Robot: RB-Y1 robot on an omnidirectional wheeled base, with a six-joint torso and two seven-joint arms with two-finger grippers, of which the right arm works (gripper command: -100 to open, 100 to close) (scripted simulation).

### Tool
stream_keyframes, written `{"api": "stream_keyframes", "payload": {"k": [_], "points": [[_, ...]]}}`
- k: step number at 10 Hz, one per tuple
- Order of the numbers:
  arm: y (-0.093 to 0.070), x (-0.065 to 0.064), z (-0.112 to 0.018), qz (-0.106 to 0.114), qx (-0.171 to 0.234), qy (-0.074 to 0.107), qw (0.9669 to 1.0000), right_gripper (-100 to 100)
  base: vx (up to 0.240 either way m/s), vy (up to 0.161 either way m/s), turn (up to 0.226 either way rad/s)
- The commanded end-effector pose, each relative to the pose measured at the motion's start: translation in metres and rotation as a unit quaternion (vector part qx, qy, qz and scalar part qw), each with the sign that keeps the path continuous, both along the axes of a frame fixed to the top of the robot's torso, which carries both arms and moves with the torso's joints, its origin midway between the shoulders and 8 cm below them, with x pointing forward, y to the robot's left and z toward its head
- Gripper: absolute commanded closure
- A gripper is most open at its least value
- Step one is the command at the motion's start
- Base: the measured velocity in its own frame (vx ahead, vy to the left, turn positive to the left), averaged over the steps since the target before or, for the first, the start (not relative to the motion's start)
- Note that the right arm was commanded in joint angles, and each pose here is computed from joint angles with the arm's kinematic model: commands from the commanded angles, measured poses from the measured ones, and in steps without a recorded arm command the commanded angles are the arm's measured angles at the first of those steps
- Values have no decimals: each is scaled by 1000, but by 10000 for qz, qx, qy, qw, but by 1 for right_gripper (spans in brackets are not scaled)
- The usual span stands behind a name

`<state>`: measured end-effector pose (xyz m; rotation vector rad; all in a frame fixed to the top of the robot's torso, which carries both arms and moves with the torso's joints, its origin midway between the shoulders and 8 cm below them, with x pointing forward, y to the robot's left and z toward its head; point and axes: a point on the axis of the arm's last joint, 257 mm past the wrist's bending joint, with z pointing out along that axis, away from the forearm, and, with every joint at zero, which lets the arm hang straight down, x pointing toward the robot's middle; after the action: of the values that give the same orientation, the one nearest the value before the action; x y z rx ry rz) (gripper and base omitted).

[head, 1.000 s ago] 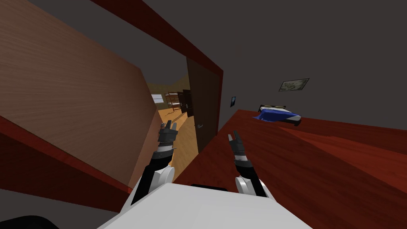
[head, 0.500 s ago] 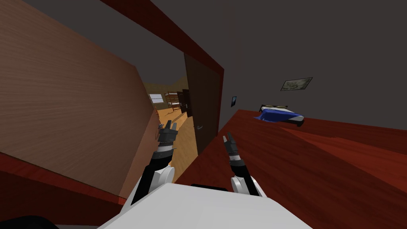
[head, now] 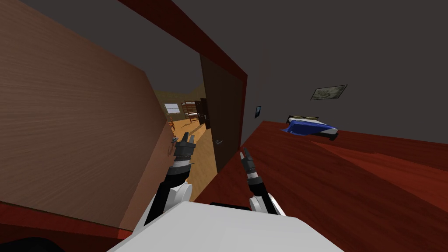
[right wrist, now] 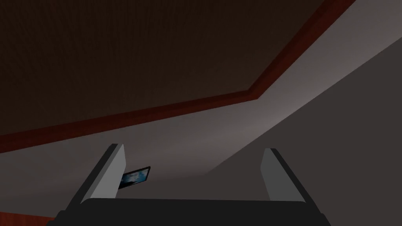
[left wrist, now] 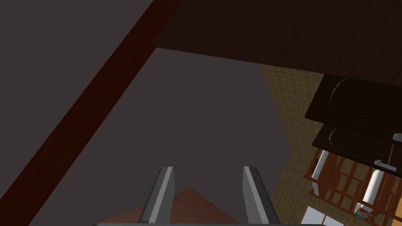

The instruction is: Push the door open

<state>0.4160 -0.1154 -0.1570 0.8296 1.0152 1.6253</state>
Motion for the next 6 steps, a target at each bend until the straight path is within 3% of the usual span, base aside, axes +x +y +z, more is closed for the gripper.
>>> {"api": "stream_keyframes", "payload": {"k": [1, 6], "points": [[6, 3, -6, 67, -5, 38, 10000, -100, 61, -6, 2], [50, 0, -44, 586, -68, 335, 9977, -100, 85, -7, 7]]}}
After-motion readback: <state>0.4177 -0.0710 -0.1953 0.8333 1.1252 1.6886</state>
